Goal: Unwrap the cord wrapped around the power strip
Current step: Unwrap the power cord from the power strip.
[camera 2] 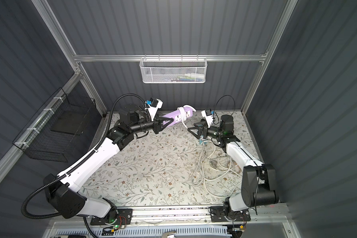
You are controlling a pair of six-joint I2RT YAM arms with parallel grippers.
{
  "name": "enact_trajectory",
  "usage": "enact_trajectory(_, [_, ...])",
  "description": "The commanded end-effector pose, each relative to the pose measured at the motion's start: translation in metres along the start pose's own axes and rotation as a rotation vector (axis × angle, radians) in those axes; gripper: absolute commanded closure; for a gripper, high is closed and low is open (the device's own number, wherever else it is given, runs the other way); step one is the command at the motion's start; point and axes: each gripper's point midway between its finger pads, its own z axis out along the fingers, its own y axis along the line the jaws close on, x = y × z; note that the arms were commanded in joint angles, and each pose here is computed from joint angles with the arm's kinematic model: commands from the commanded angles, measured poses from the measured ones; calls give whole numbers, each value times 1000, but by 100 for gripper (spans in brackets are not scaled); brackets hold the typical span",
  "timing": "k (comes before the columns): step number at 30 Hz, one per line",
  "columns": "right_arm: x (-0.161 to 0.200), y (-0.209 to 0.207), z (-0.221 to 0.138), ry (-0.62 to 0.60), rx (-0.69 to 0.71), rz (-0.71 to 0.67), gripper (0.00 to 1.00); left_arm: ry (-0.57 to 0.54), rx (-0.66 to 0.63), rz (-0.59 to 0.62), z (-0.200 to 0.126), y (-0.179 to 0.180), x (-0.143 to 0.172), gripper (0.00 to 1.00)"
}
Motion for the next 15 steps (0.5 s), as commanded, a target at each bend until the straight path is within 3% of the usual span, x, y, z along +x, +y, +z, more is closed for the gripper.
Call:
enact_trajectory(1, [2,6,7,31,-29,-43,1,-112,31,60,-20,-18,-45,100])
enact_trajectory(15, [28,-2,25,94,-36,3,11,-130,21,63,-26,-18,-50,100])
